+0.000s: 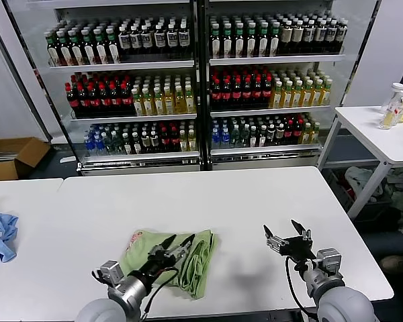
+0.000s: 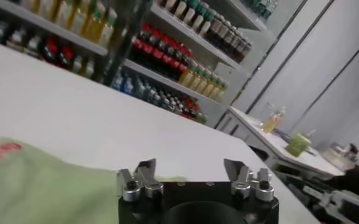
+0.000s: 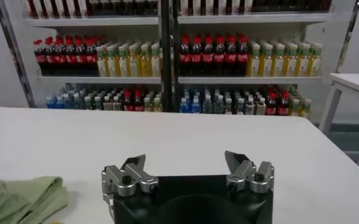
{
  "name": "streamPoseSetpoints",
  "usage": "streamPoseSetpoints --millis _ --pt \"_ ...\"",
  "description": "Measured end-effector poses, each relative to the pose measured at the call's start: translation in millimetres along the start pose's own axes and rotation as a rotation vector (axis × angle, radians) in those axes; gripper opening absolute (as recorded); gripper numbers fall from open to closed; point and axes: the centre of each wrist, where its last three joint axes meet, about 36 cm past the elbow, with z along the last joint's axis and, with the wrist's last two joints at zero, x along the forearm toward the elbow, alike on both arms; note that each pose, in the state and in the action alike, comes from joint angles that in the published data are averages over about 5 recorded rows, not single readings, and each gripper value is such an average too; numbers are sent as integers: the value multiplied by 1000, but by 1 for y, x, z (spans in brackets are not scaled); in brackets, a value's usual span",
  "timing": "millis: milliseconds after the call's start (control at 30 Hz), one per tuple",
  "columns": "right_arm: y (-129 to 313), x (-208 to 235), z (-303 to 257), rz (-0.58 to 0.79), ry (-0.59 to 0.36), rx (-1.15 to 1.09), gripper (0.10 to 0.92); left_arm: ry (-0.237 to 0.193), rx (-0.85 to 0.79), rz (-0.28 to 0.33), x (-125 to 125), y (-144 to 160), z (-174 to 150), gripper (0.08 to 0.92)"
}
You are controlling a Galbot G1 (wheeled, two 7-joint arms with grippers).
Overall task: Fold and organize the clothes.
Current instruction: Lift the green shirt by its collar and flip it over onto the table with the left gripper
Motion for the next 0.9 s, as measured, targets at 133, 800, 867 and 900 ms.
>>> streamPoseSetpoints --millis 133,800,867,900 --pt "0 -1 1 2 -1 -5 823 -15 -53 -88 9 16 -8 815" --pt "-4 1 -2 10 -7 0 823 103 -93 -337 20 82 -9 823" --pt "-4 2 -2 10 -7 2 823 118 -78 -335 20 83 -7 822" --pt "-4 2 -2 10 -8 2 823 123 -70 -335 20 85 -6 816"
